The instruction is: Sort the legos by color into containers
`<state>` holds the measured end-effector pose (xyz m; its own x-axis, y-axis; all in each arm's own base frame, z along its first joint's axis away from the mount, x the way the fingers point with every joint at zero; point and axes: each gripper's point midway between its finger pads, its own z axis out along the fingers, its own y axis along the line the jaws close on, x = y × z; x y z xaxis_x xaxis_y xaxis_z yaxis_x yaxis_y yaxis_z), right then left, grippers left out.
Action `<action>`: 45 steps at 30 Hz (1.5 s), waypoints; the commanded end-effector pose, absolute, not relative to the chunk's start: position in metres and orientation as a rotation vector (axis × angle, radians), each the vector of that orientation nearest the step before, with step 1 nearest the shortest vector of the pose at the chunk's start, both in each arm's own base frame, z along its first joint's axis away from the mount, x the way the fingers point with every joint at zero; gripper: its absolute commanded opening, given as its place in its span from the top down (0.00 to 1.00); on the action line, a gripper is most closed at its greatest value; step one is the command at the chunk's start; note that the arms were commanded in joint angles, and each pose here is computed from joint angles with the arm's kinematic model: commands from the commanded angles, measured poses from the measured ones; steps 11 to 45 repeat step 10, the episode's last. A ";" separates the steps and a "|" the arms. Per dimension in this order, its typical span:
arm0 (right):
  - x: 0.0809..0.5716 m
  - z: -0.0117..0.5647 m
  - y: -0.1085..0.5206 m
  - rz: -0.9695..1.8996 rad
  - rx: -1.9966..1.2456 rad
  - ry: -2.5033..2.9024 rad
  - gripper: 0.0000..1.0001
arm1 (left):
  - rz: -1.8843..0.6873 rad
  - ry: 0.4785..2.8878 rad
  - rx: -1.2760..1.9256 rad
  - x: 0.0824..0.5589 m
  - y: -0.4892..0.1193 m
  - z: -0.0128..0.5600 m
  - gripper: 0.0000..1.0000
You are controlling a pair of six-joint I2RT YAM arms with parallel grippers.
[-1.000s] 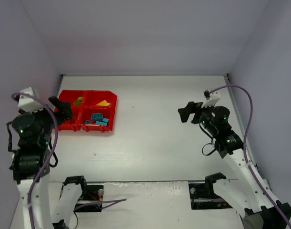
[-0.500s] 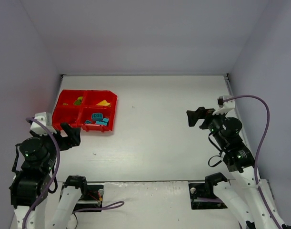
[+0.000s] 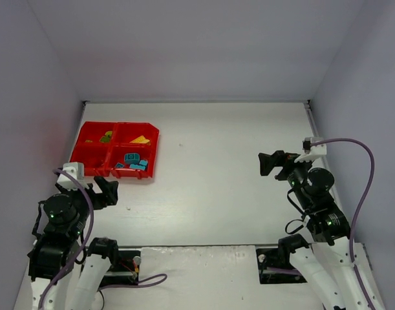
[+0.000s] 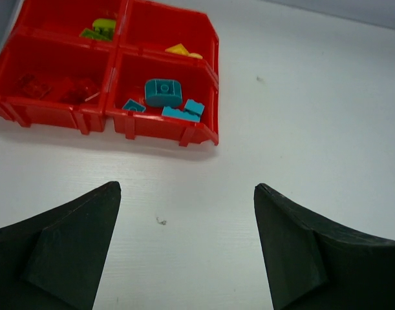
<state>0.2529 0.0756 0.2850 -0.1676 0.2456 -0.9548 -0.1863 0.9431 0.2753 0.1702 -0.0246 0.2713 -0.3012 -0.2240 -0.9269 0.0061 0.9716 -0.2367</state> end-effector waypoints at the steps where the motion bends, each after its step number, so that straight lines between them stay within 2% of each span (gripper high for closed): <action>1: 0.257 0.298 0.072 0.378 0.073 1.636 0.00 | -0.253 1.821 -0.162 0.187 -0.029 0.269 0.23; 45: 0.260 0.296 0.069 0.362 0.095 1.638 0.00 | -0.246 1.819 -0.164 0.190 -0.028 0.268 0.23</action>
